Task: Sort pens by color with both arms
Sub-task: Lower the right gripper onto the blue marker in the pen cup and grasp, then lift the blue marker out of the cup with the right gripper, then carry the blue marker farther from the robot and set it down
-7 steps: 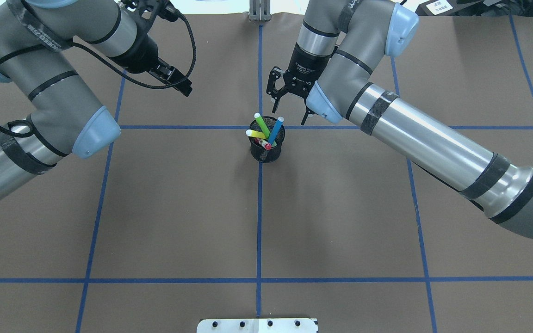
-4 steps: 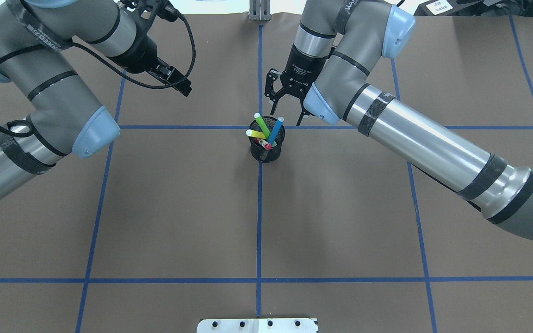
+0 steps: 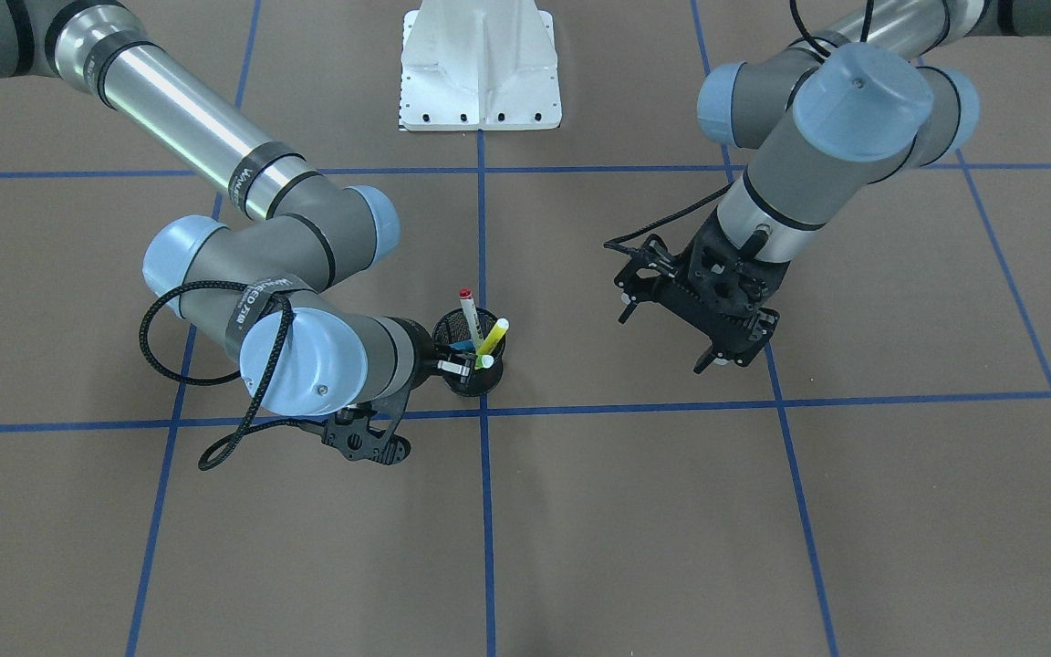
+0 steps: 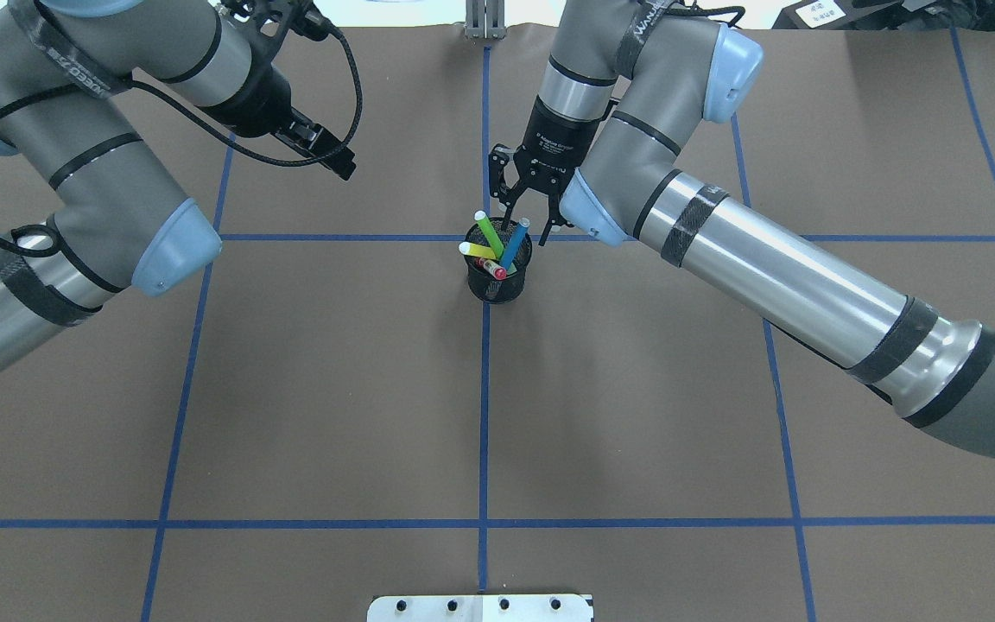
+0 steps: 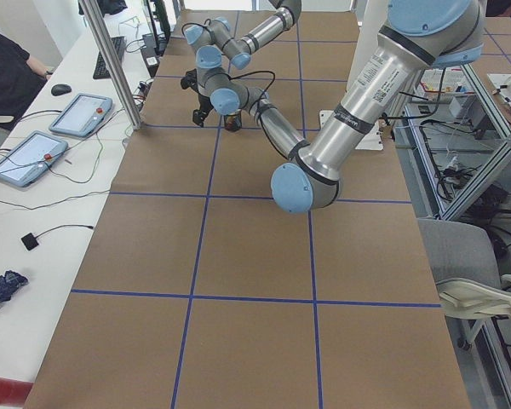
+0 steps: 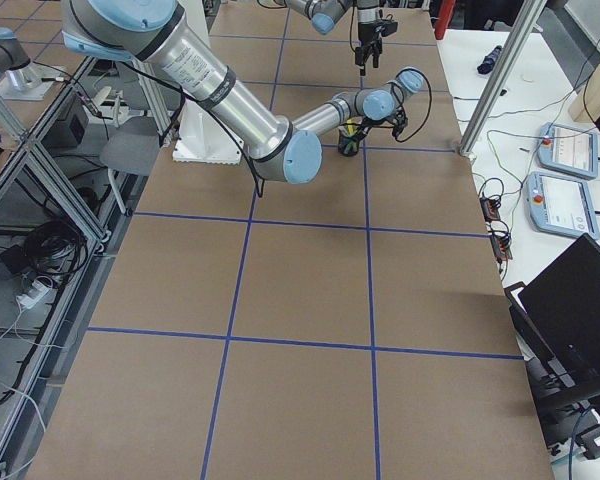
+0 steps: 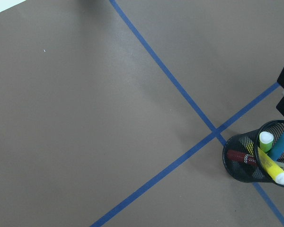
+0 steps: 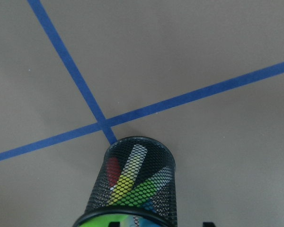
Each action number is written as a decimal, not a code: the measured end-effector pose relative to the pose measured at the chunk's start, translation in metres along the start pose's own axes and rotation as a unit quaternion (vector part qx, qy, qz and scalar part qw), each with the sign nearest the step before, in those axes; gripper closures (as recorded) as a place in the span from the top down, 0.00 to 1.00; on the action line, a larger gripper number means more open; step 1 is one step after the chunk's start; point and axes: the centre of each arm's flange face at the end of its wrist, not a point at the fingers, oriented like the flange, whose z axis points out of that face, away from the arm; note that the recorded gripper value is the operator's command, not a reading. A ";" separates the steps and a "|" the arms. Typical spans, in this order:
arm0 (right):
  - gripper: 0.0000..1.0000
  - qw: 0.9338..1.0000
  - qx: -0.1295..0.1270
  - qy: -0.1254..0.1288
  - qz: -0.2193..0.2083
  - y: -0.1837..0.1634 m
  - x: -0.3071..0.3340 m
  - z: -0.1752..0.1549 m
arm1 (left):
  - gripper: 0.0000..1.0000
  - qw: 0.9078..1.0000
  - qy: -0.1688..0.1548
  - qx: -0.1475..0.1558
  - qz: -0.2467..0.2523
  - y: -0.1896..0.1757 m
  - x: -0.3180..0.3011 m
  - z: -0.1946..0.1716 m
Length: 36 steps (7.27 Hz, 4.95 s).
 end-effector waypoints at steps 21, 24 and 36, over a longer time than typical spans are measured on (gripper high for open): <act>0.00 0.831 0.545 -0.092 -0.065 0.038 0.015 -0.195 | 0.99 1.000 -0.004 -0.010 -0.021 0.010 -0.010 0.010; 0.00 0.748 0.658 -0.036 -0.077 0.002 0.032 -0.131 | 0.99 1.000 -0.005 -0.012 -0.026 0.011 -0.012 0.012; 0.00 0.672 0.730 -0.018 -0.123 0.019 0.018 0.067 | 0.99 0.999 -0.019 -0.026 -0.044 0.026 -0.054 0.040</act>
